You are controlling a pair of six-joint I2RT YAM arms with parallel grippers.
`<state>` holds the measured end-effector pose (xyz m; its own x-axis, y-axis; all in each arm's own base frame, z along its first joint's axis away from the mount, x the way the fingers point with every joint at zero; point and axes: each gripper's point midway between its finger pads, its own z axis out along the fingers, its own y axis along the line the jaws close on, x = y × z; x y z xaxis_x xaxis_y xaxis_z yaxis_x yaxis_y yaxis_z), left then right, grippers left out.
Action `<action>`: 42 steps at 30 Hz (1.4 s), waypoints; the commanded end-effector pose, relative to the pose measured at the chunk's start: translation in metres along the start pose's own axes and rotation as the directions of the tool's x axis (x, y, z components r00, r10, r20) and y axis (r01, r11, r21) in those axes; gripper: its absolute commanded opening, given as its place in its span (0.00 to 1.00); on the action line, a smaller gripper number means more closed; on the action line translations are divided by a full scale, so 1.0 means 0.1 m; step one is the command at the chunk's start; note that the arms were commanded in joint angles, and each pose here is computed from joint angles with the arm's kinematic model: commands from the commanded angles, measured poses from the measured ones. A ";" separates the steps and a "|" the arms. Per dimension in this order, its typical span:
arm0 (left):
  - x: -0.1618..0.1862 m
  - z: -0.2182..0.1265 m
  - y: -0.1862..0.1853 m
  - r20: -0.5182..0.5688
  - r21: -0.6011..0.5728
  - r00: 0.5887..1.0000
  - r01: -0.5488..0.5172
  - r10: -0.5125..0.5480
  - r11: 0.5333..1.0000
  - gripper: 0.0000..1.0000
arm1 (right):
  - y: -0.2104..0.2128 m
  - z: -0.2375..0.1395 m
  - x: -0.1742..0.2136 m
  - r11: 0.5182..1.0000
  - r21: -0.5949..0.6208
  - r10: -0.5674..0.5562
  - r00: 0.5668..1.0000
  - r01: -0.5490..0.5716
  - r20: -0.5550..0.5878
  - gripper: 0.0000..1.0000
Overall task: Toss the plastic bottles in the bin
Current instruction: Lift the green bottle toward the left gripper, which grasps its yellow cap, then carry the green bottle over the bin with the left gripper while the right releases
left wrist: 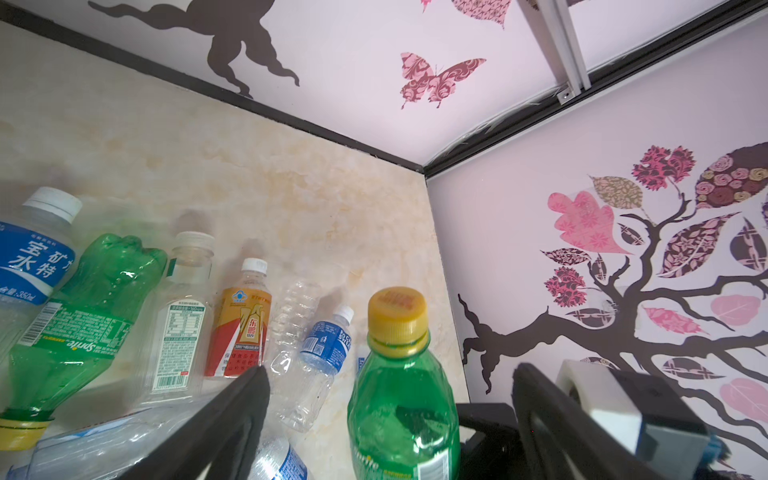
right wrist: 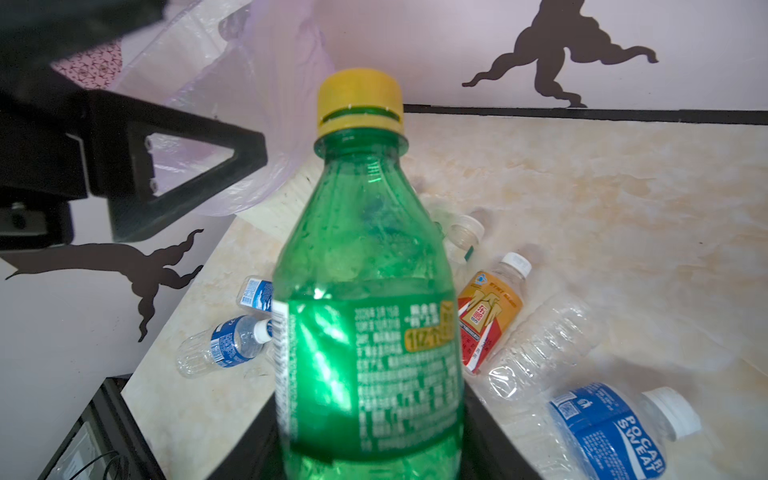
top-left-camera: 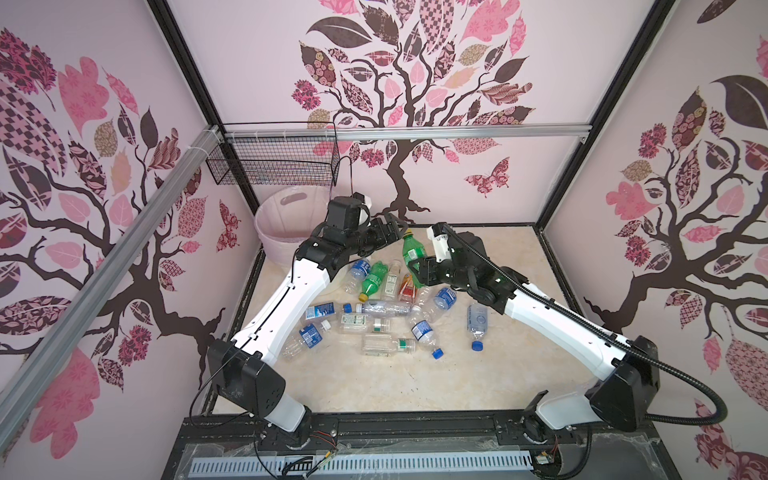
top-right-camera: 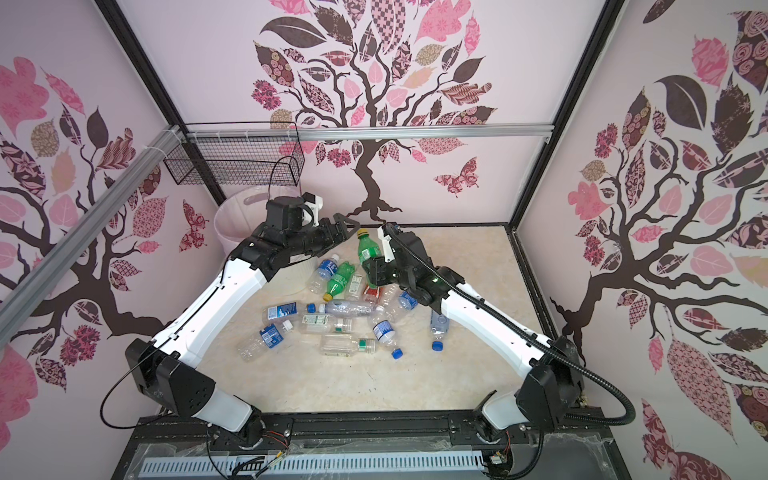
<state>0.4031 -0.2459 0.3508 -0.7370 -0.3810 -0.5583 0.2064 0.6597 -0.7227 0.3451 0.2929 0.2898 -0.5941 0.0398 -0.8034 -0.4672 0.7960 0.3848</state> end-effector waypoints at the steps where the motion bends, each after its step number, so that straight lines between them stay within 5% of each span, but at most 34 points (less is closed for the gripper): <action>1: -0.03 -0.04 -0.03 0.022 0.028 1.000 0.000 0.000 1.000 0.93 | 0.14 -0.14 -0.05 1.000 -0.027 -0.003 0.999 0.004 0.035 0.50; 19: -0.05 -0.14 0.06 0.052 0.005 0.999 -0.007 0.007 1.000 0.63 | 0.61 -0.22 -0.21 0.991 -0.132 -0.022 0.997 0.032 0.074 0.50; 27: -0.02 -0.09 0.09 0.039 0.006 0.999 0.000 -0.001 1.000 0.59 | 0.67 -0.19 -0.27 0.989 -0.142 -0.029 0.996 0.041 0.080 0.50; 42: 0.06 -0.04 0.23 0.029 -0.028 0.999 -0.013 0.014 1.000 0.29 | 0.70 0.06 -0.28 0.988 -0.142 -0.053 0.996 0.062 0.070 0.51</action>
<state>0.4043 -0.2329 0.3452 -0.7061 -0.4143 -0.5742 0.2050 0.6565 -0.7259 0.3263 0.3411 0.3072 -0.5811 0.0037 -0.8138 -0.5555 0.7290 0.4000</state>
